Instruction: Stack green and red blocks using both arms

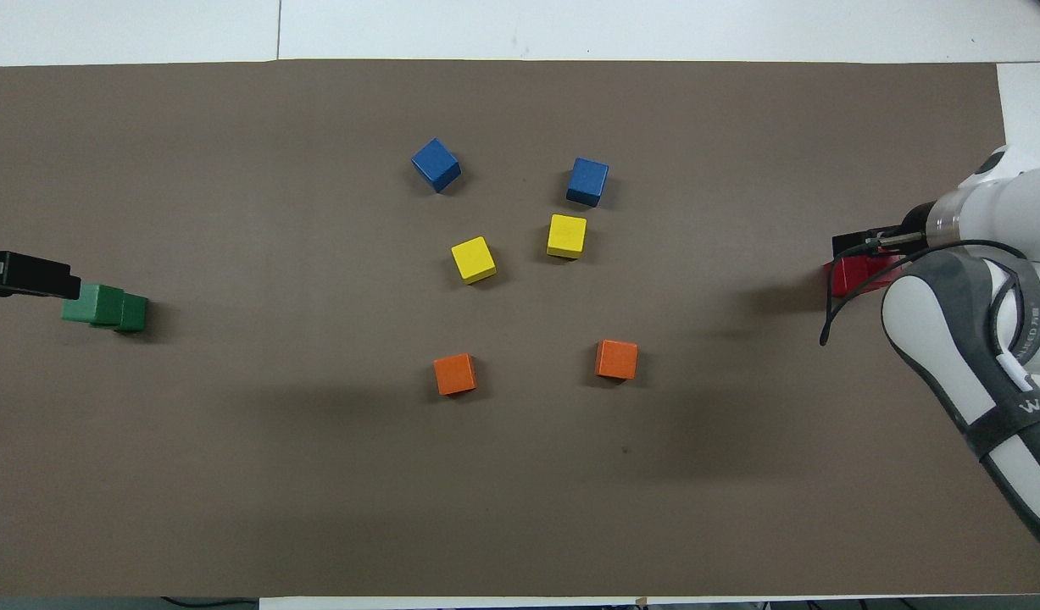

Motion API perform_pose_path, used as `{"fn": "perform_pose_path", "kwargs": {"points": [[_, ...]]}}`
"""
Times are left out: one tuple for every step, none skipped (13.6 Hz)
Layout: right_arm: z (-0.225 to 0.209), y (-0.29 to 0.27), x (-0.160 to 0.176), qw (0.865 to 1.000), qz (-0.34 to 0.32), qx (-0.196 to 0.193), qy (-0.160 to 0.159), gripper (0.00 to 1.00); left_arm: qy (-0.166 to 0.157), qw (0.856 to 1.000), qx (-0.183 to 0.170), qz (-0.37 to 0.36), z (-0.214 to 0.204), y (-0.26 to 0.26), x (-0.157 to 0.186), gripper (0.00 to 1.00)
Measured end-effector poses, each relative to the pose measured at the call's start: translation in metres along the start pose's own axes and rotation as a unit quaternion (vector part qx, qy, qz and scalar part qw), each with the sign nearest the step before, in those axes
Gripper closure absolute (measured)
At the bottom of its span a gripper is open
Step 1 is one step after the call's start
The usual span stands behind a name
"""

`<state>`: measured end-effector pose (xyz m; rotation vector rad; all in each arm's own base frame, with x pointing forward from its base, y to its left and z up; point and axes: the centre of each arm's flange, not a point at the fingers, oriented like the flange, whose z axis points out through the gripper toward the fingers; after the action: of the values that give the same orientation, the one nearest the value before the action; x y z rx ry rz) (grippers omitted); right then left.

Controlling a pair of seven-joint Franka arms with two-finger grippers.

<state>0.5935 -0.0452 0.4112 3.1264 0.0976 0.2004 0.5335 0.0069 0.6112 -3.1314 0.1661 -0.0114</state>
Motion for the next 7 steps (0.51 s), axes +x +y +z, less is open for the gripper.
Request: {"fn": "perform_pose_path", "kwargs": {"points": [[-0.024, -0.011, 0.007, 1.0, 0.002, 0.003, -0.005, 0.0, 0.0, 1.0, 0.0, -0.002, 0.0, 0.001, 0.0, 0.0], [-0.05, -0.02, 0.01, 1.0, 0.004, 0.004, -0.01, 0.0, 0.001, 1.0, 0.0, -0.003, -0.001, 0.001, 0.0, 0.0], [-0.077, -0.026, 0.011, 1.0, 0.007, 0.004, -0.013, 0.0, 0.001, 1.0, 0.0, -0.005, -0.001, 0.001, 0.0, 0.0], [-0.101, -0.029, 0.008, 1.0, 0.01, 0.003, -0.012, 0.0, 0.001, 1.0, 0.0, -0.01, -0.001, 0.001, 0.0, 0.0], [-0.122, -0.03, 0.004, 1.0, 0.01, 0.002, -0.011, 0.0, 0.002, 1.0, 0.0, -0.019, -0.001, 0.001, 0.0, 0.0], [-0.141, -0.031, -0.001, 1.0, 0.011, 0.0, -0.009, 0.0, 0.002, 1.0, 0.0, -0.025, -0.001, 0.001, 0.0, 0.0], [-0.158, -0.031, -0.005, 1.0, 0.011, -0.001, -0.007, 0.0, 0.002, 1.0, 0.0, -0.028, -0.002, 0.002, 0.0, 0.0]]}}
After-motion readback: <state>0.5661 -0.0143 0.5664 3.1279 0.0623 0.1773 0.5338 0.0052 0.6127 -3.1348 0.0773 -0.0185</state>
